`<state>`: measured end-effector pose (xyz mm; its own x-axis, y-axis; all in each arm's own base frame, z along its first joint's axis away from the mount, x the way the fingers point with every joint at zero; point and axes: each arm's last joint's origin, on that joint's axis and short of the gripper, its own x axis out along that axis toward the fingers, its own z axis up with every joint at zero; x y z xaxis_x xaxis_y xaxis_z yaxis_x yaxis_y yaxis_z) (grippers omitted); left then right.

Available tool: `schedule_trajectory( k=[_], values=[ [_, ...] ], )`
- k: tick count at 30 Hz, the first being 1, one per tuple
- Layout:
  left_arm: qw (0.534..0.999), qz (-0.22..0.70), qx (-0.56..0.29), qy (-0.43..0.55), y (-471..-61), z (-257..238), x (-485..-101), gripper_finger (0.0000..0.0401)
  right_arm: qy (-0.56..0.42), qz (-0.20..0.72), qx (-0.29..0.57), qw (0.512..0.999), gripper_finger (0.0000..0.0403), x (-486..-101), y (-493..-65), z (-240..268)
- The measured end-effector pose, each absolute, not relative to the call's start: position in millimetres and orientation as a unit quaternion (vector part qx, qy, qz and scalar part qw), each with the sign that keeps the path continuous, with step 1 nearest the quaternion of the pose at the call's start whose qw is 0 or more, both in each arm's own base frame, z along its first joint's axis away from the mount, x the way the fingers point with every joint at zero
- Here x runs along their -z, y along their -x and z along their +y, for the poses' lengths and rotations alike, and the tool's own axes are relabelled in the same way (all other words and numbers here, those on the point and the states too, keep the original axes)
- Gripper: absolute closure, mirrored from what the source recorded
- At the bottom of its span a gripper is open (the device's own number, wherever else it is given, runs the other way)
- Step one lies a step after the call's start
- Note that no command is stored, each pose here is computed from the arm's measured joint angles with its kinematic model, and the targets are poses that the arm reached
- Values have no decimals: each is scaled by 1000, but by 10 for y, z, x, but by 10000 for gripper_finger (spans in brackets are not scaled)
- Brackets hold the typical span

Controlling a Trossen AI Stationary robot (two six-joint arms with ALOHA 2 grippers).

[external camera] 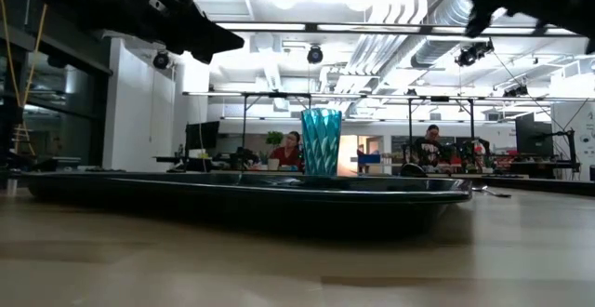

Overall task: Pick and place plate/cup/fork/spoon on tray
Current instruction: Adjust the black tray on the table

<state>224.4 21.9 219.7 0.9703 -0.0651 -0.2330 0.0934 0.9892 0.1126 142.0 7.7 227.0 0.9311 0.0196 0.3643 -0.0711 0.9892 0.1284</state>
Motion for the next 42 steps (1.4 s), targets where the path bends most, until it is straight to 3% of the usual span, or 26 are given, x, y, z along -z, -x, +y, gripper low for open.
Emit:
schedule_trajectory(
  k=[7,12,17,22,28,36,42],
  values=[
    [992,100,38,-64,-2249,220,-2226,401,-140,-78,-67,985,306,-2292,-1900,132],
    [992,101,39,-63,-2249,220,-2224,401,-189,97,-84,974,313,-2247,-2165,187],
    [992,103,37,-63,-2248,222,-2222,401,-229,317,-20,920,387,-2133,-2230,374],
    [992,102,34,-64,-2249,223,-2223,401,-258,459,62,848,397,-1890,-2188,573],
    [992,102,33,-64,-2249,224,-2225,401,-267,530,131,794,402,-1515,-2212,630],
    [991,115,32,-66,-2242,231,-2199,401,-248,535,194,784,402,-1340,-2292,481],
    [976,204,-15,-69,-2155,312,-2069,401,-234,495,236,803,403,-1354,-2376,266]
  ],
)
